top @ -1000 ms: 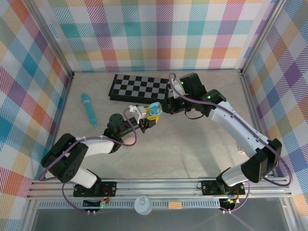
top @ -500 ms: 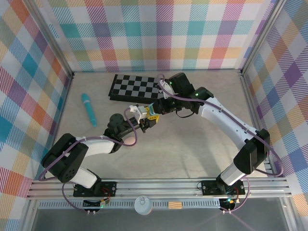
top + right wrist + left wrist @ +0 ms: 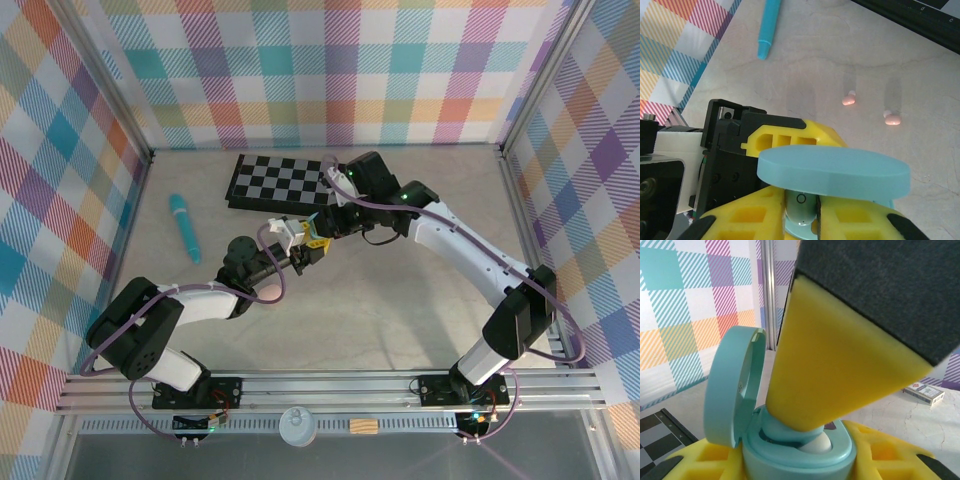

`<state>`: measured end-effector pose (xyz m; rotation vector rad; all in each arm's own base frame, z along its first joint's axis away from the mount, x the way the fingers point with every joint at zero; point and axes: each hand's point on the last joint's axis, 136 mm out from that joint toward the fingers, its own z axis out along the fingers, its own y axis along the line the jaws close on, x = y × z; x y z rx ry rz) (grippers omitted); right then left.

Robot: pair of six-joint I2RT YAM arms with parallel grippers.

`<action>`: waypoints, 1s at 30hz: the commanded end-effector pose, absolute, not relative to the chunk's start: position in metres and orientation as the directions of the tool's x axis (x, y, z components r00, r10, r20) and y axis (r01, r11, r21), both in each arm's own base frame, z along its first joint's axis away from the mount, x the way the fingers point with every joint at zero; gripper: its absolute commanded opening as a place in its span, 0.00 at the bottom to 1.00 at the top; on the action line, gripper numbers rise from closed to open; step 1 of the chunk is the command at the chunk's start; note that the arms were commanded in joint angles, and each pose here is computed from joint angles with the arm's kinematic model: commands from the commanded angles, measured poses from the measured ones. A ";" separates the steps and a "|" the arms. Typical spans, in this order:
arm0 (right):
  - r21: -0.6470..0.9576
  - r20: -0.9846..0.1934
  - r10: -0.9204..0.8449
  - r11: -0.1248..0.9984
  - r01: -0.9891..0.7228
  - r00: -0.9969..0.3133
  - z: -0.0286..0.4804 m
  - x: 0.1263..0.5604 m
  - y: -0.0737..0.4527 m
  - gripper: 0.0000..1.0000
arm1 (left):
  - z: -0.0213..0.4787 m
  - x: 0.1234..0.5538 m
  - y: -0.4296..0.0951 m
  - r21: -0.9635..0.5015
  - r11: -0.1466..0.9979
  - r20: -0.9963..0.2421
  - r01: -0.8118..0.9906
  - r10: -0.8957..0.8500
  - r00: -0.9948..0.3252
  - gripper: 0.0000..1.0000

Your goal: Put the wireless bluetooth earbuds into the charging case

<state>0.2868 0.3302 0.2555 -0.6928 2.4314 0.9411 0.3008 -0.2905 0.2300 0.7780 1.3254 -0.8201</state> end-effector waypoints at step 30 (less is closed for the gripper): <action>0.342 -0.636 -0.257 0.752 -0.564 -0.728 0.289 0.318 0.310 0.56 | 0.275 0.285 -0.282 0.069 0.508 -0.976 0.858 -0.145 0.164 0.26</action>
